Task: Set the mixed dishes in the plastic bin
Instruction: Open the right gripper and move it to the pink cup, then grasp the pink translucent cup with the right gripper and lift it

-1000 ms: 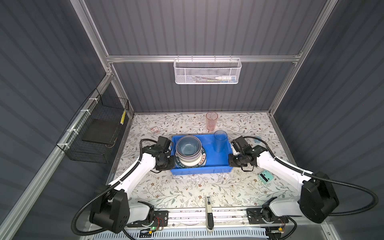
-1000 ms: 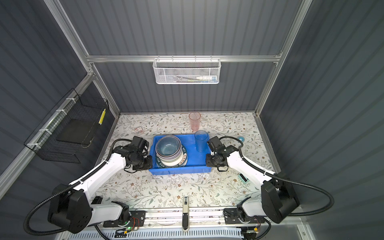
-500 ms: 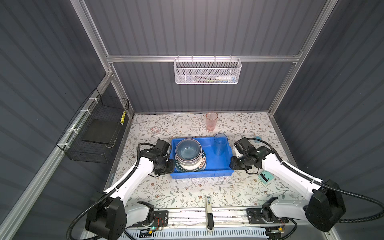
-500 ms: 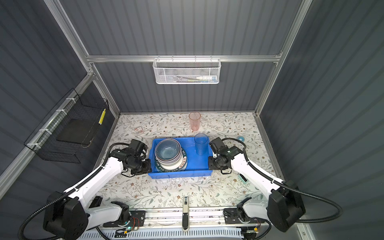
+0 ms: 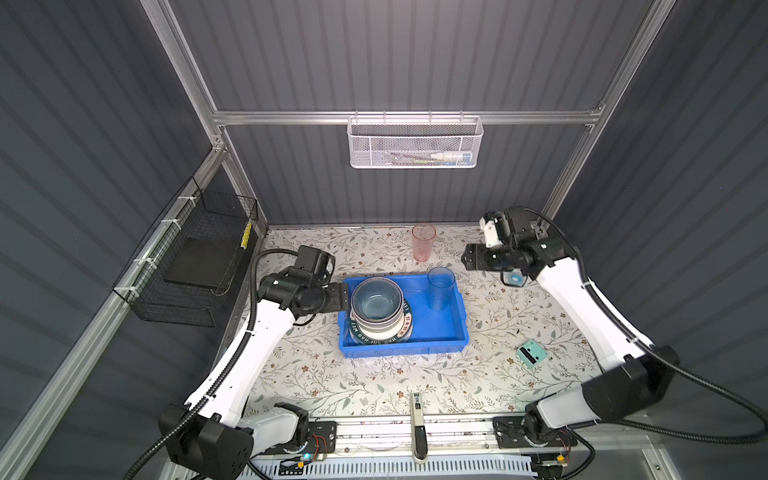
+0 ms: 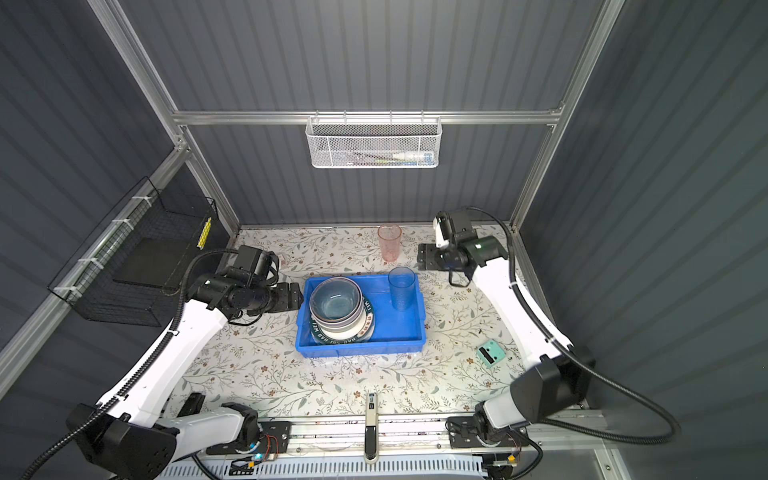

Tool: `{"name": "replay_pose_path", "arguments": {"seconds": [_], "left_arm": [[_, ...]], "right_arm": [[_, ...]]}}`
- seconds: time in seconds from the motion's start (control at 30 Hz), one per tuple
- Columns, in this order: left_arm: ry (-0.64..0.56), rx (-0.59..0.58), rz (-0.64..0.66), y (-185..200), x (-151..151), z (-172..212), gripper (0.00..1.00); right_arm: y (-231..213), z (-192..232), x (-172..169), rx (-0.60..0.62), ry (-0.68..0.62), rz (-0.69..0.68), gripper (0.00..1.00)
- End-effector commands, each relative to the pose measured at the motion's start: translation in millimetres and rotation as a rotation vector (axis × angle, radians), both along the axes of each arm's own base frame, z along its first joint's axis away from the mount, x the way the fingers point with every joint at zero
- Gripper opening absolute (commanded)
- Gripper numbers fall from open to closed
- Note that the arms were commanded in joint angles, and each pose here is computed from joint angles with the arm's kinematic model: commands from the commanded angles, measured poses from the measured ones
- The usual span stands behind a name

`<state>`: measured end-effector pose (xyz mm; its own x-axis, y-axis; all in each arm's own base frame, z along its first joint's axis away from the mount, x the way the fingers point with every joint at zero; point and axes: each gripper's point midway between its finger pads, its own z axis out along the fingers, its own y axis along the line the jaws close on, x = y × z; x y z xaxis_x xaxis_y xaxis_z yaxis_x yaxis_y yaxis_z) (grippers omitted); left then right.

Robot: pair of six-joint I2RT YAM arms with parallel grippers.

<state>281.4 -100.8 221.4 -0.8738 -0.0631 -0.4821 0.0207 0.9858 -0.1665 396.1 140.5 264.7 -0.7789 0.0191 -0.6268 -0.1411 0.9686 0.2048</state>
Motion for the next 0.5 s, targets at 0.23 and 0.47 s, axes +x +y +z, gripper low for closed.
{"name": "replay_pose_path", "arguments": {"seconds": [0.23,0.47], "left_arm": [[-0.163,0.07,0.011,9,32,23,1.0],[-0.197,0.09,0.005,12,34,23,1.0]], "right_arm": [[31,-23,141,0.065,-0.033,0.015,0.72],[49,-60,177,0.121,-0.003,0.018,0.61]]}}
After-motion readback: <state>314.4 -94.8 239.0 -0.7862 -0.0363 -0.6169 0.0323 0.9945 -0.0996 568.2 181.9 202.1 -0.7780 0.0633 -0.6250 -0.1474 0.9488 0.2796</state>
